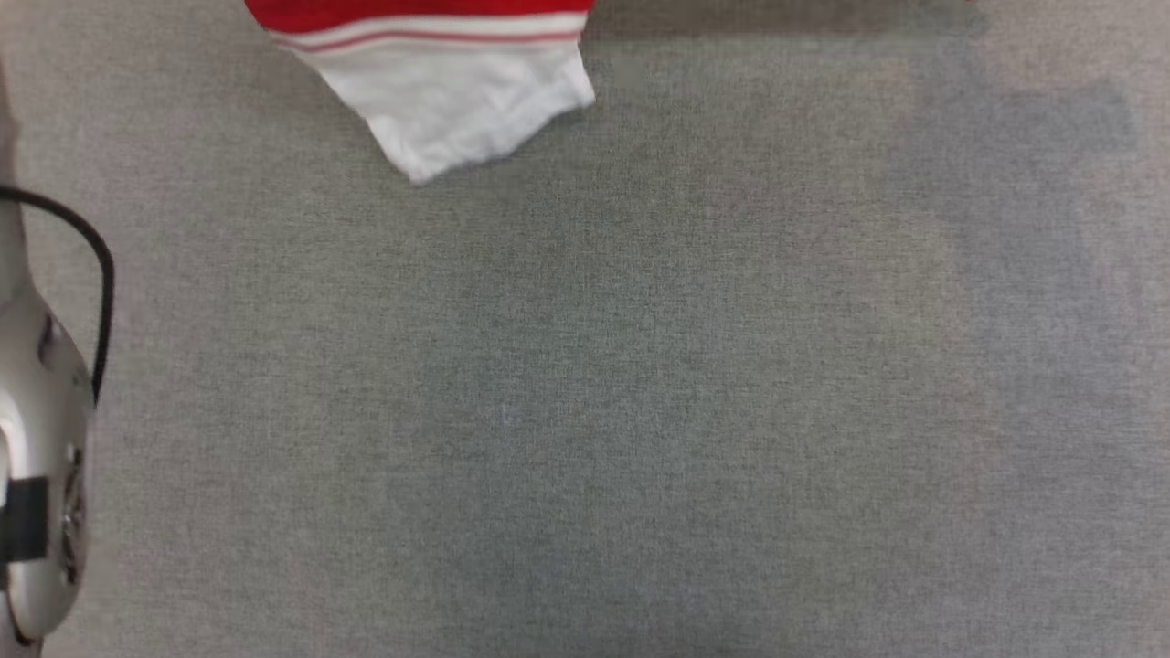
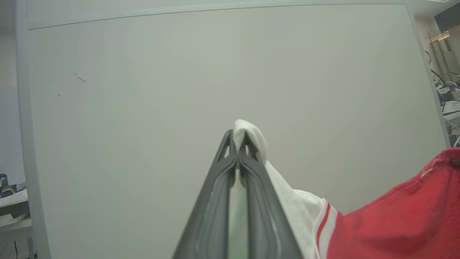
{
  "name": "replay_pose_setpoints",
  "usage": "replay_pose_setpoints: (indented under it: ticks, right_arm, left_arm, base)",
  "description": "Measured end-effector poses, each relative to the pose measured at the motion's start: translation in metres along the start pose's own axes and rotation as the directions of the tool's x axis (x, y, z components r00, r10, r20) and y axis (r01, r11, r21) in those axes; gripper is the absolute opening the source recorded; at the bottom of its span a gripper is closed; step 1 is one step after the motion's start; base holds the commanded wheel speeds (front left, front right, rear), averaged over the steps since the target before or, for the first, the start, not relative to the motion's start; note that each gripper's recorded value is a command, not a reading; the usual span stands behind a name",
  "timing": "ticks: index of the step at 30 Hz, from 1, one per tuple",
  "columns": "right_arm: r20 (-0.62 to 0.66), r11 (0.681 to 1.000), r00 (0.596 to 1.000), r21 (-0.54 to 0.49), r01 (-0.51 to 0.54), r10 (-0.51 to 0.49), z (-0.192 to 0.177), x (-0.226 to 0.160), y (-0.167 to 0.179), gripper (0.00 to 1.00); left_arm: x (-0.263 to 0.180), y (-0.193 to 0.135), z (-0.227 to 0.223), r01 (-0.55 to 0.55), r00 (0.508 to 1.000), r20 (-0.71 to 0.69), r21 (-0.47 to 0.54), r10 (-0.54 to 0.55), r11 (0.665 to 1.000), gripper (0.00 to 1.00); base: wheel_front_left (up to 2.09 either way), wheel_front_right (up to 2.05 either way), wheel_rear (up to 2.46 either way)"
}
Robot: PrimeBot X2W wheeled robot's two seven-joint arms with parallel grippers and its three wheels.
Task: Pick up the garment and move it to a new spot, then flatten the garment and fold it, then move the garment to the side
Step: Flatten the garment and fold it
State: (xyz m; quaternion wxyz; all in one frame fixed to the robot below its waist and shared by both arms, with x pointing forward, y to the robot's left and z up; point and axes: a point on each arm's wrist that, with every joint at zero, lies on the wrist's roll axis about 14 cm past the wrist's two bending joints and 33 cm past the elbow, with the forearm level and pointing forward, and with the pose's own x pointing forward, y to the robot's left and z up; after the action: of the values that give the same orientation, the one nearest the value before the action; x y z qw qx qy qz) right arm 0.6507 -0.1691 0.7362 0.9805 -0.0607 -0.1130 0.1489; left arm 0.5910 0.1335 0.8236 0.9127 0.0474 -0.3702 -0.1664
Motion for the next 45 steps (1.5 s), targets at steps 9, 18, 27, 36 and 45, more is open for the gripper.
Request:
replay_pose_setpoints:
  ticks: [9,18,27,36,45]
  right_arm:
    - [0.076,0.995,0.995,-0.071,0.063,-0.058,0.005,0.049,-0.022,0.00]
    - [0.017,0.995,0.998,-0.083,0.057,-0.056,-0.040,0.071,-0.020,0.00]
    - [-0.141,0.999,0.990,-0.029,-0.033,0.028,-0.126,0.059,0.014,0.00]
    - [-0.314,0.989,0.939,0.088,-0.120,0.142,-0.214,-0.001,0.061,0.00]
    - [-0.445,0.975,0.871,0.170,-0.147,0.209,-0.253,-0.077,0.089,0.00]
  left_arm:
    - [0.046,0.013,-0.027,0.013,1.000,0.022,0.054,-0.014,0.998,0.00]
    - [0.042,0.023,-0.085,0.001,0.998,-0.057,0.033,0.001,0.999,0.00]
    - [-0.018,0.013,-0.169,0.004,0.966,-0.259,-0.020,-0.009,1.000,0.00]
    - [-0.118,-0.007,-0.226,-0.054,0.884,-0.467,-0.109,-0.004,0.993,0.00]
    - [-0.223,-0.037,-0.224,-0.123,0.791,-0.611,-0.164,-0.003,0.979,0.00]
  base:
    - [0.00,0.00,0.00]
    - [0.00,0.00,0.00]
    - [0.00,0.00,0.00]
    - [0.00,0.00,0.00]
    - [0.00,0.00,0.00]
